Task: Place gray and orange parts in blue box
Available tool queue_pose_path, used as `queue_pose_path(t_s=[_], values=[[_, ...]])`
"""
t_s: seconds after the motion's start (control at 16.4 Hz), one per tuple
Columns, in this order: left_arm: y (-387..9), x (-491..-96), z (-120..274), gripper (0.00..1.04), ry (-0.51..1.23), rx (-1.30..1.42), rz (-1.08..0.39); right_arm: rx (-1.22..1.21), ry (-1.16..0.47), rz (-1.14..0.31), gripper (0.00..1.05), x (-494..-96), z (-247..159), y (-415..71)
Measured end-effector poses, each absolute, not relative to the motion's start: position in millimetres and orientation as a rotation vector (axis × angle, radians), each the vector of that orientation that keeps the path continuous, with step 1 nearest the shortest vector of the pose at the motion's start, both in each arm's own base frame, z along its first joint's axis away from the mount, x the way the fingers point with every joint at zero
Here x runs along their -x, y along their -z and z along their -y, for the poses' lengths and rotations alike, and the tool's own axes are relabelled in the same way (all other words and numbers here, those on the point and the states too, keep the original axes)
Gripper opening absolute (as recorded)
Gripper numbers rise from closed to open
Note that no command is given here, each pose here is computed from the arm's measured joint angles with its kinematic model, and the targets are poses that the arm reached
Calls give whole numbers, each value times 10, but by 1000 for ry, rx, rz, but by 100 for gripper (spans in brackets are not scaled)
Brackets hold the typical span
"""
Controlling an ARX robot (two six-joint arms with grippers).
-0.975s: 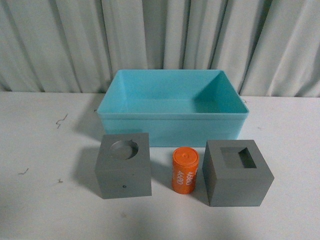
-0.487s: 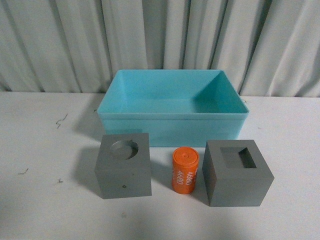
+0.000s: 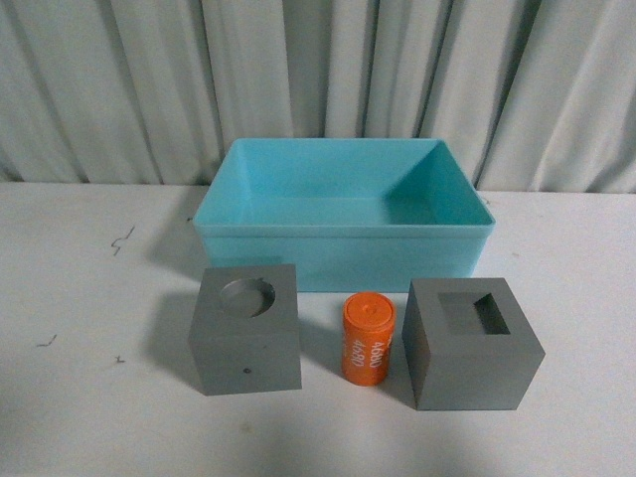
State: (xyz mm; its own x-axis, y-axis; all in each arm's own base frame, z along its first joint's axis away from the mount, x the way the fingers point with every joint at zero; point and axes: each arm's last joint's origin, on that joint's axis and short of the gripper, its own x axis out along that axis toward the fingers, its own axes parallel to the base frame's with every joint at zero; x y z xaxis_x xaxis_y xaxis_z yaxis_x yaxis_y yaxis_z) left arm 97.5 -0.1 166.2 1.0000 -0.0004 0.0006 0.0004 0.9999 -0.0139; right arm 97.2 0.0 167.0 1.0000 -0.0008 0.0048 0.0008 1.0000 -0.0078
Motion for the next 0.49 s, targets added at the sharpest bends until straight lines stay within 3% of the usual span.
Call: queue_pose_path(t_s=[0.49], values=[[-1662, -975, 1, 98, 0, 14, 1, 8, 1, 5, 98, -972, 0, -1670]])
